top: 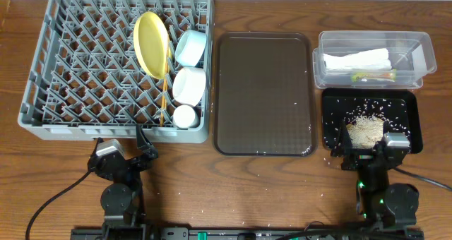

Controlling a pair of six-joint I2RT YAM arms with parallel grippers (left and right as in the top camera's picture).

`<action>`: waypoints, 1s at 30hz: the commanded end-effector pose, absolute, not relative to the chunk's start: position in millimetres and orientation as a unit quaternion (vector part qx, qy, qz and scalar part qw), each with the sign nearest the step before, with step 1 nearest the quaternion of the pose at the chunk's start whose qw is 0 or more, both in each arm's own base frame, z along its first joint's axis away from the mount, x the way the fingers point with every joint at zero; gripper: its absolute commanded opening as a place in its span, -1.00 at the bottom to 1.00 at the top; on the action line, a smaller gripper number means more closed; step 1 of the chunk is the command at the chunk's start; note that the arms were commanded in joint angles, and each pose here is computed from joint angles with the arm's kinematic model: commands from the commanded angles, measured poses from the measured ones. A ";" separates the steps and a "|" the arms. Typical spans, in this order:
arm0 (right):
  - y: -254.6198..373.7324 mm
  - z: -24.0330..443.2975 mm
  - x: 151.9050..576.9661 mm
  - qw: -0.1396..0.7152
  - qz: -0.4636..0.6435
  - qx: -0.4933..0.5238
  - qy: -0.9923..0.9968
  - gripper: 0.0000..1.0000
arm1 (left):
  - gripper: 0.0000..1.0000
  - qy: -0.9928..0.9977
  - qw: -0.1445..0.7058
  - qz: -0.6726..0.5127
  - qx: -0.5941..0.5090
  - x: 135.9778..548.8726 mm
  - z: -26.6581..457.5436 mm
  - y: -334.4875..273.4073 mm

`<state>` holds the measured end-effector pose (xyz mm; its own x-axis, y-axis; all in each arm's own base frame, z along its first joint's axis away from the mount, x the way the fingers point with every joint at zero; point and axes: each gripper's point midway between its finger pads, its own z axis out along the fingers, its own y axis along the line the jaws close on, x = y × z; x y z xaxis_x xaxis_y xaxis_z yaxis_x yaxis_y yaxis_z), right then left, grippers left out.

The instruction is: Sort waste into correct bins and load items into the dishwasher

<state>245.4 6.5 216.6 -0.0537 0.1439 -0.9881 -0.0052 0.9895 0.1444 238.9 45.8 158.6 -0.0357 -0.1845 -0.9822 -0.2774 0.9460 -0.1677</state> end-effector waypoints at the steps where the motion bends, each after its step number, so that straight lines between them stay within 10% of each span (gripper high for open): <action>1: 3.8 224.1 239.2 0.708 0.048 0.047 0.703 0.98 | 0.95 0.735 0.657 0.047 -0.159 237.8 142.0 48.3; 30: 9.6 228.8 240.5 0.776 0.054 0.029 0.628 0.98 | 0.95 0.735 0.657 0.047 -0.159 237.8 142.0 48.3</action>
<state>239.7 8.5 234.0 0.2028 0.1363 -0.9697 -0.0487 0.9904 0.1291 238.9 45.7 158.5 -0.0360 -0.1849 -0.9821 -0.2772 0.9460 -0.1680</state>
